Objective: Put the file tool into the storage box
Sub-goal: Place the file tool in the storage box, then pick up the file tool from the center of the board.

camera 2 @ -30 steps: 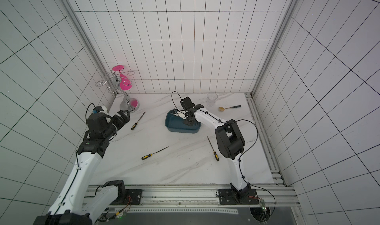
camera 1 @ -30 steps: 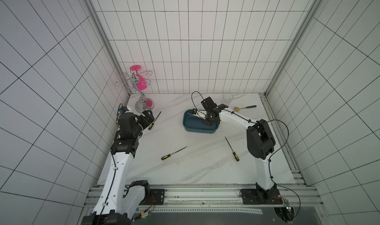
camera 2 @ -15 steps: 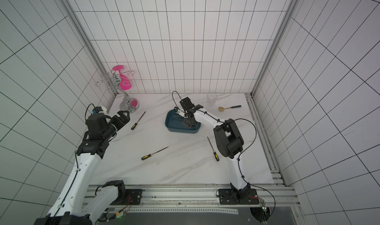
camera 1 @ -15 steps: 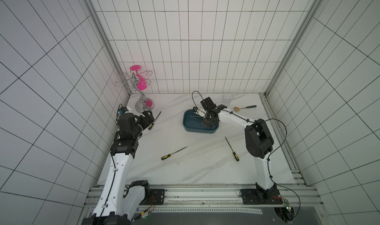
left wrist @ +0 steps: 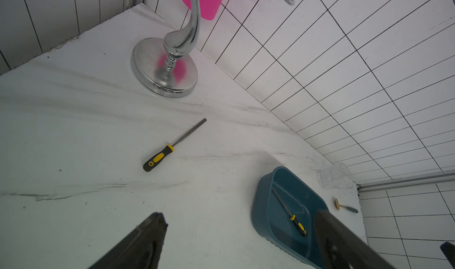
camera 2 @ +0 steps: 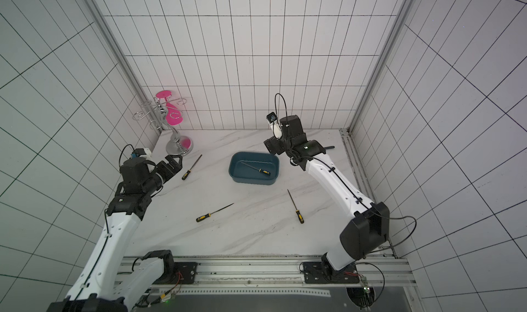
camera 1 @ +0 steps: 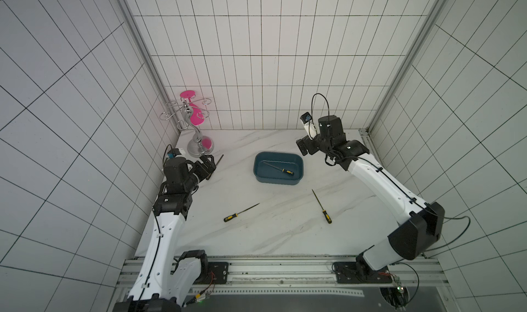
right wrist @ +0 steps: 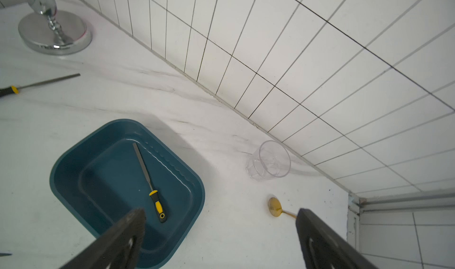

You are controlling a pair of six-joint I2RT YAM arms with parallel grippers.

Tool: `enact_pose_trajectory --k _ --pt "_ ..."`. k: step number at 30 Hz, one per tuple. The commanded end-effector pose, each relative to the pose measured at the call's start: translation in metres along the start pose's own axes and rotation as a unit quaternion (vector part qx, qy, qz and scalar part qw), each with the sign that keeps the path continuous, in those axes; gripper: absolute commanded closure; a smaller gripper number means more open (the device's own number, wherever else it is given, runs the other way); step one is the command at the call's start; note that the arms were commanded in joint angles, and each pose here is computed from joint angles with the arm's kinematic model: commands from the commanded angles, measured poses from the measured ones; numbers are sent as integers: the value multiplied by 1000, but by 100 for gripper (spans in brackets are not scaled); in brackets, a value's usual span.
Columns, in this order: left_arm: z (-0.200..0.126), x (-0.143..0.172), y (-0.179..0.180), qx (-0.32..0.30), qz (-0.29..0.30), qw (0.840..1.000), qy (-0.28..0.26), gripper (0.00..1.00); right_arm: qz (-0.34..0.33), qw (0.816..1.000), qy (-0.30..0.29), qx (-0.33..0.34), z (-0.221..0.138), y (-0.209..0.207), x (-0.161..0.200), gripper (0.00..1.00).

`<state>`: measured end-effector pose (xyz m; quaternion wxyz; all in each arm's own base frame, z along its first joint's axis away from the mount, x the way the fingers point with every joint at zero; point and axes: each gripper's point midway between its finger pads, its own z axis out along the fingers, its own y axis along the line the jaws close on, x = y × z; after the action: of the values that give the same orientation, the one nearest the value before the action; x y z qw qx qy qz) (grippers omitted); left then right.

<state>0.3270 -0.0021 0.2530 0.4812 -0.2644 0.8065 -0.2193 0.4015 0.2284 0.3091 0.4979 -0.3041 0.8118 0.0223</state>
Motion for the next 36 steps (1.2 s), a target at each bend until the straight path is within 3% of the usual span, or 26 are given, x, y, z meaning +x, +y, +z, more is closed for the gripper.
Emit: enact_pose_trajectory --k 1,6,12,19,29,36 --pt "6 16 9 -4 7 1000 17 2 106 993 59 3 -13 -3 47 1" --pt "30 26 12 13 -10 999 31 2 157 975 143 71 -26 -14 104 1" --pt "50 42 23 -81 49 991 99 3 200 956 180 114 -45 -16 163 1" --pt "60 59 23 -40 25 994 100 3 295 925 230 68 -48 10 213 1" --pt "55 61 44 -54 40 996 51 3 292 899 321 63 -59 30 269 6" --pt "44 58 61 -73 44 996 1 2 316 869 377 46 -69 51 304 6"
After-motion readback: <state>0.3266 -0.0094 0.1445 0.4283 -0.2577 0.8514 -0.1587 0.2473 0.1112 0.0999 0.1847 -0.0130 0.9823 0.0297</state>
